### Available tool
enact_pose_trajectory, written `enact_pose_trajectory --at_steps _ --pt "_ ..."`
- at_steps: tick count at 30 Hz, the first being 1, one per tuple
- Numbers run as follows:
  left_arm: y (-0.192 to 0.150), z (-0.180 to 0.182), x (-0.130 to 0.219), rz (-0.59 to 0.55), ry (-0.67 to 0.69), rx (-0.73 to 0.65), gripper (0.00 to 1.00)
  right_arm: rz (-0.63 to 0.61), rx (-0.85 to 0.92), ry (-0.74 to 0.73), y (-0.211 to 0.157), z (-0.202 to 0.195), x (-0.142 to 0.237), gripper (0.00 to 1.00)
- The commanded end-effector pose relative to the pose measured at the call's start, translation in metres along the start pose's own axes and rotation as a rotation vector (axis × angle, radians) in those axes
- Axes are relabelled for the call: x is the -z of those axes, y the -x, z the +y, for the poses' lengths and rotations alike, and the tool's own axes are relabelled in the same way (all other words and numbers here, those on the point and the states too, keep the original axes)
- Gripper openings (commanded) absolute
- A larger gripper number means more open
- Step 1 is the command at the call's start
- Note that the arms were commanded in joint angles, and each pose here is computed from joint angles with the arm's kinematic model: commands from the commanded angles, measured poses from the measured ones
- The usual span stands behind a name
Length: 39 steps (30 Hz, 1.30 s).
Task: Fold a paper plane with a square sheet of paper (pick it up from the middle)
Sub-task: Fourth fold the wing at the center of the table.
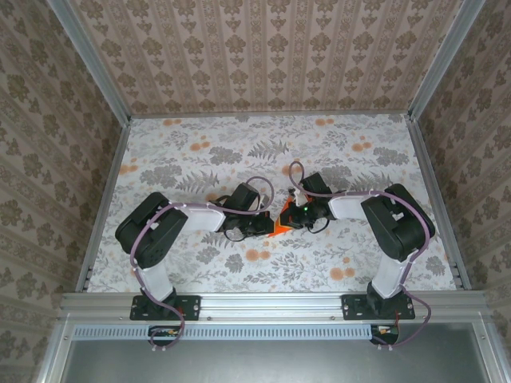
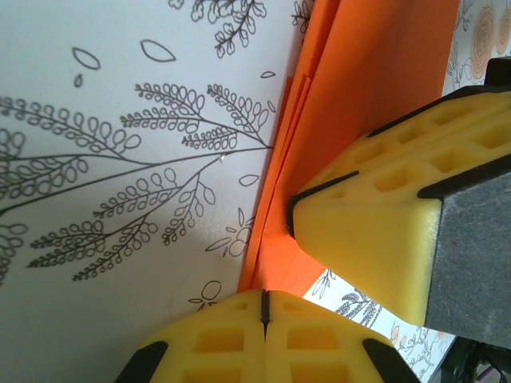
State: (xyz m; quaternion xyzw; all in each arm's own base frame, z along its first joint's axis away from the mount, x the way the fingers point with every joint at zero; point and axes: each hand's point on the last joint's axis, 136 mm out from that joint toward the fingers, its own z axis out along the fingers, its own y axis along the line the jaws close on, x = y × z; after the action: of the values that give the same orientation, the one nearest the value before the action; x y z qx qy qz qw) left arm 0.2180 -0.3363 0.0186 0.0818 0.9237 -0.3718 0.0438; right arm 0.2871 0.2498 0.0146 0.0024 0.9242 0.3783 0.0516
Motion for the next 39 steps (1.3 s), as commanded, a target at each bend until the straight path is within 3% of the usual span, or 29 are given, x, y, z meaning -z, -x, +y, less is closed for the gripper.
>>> enact_pose_trajectory --at_steps 1,11,17,21,25,32,39 --pt "-0.031 0.051 -0.009 0.088 0.175 0.107 0.00 0.002 -0.039 -0.064 0.006 -0.026 0.001 0.00" --pt "-0.053 0.072 -0.009 0.128 0.213 0.179 0.00 -0.146 -0.223 -0.047 0.064 -0.073 0.034 0.00" --pt "-0.045 0.062 -0.009 0.113 0.183 0.150 0.00 -0.224 -0.167 0.030 0.081 -0.048 0.059 0.00" --pt "-0.040 0.056 -0.009 0.110 0.169 0.131 0.00 -0.229 -0.070 0.091 0.067 -0.012 0.067 0.01" --pt "-0.037 0.054 -0.010 0.108 0.169 0.123 0.00 -0.165 -0.027 0.097 0.041 0.008 0.049 0.01" --pt "-0.036 0.054 -0.009 0.105 0.172 0.123 0.00 -0.053 -0.030 0.094 0.016 0.012 0.008 0.01" --pt "-0.037 0.055 -0.009 0.109 0.178 0.125 0.00 -0.011 -0.064 0.053 0.013 -0.003 -0.003 0.00"
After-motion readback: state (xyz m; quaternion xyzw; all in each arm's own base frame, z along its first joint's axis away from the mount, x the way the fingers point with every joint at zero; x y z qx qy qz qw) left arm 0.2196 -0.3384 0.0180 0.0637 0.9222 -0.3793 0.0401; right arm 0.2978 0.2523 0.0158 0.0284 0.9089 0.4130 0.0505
